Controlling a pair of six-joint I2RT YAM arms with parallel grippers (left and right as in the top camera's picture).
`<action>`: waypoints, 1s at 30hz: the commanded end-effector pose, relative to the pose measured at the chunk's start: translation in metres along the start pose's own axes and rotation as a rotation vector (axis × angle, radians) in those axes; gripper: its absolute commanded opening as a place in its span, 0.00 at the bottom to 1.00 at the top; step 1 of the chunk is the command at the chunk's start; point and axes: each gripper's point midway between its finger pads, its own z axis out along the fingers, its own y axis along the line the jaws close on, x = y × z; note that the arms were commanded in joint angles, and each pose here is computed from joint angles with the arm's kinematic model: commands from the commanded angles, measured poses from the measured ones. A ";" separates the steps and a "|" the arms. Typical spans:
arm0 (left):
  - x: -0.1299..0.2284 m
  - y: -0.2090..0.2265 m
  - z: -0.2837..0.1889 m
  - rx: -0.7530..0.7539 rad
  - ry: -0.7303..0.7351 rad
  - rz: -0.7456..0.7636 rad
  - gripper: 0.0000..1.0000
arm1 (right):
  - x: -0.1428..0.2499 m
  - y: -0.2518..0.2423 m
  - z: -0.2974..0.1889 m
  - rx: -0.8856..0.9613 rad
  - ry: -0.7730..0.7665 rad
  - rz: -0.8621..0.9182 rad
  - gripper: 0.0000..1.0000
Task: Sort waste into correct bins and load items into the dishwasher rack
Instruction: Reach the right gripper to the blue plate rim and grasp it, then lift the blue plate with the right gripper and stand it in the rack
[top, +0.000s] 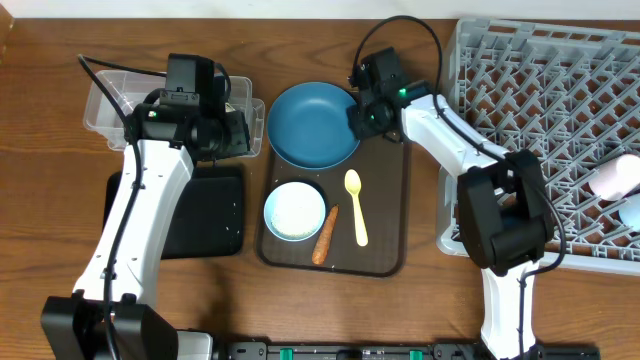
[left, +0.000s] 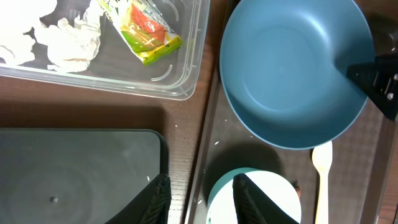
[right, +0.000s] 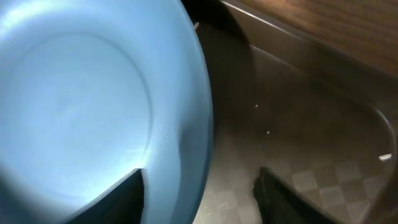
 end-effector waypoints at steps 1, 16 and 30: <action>-0.002 0.002 -0.003 -0.012 -0.010 0.009 0.36 | -0.002 -0.013 0.003 0.090 -0.013 0.080 0.31; -0.002 0.002 -0.003 -0.012 -0.007 0.009 0.36 | 0.010 -0.027 0.003 0.132 0.022 0.168 0.10; -0.002 0.002 -0.003 -0.012 -0.007 0.009 0.36 | -0.022 -0.050 -0.029 0.157 -0.071 0.182 0.01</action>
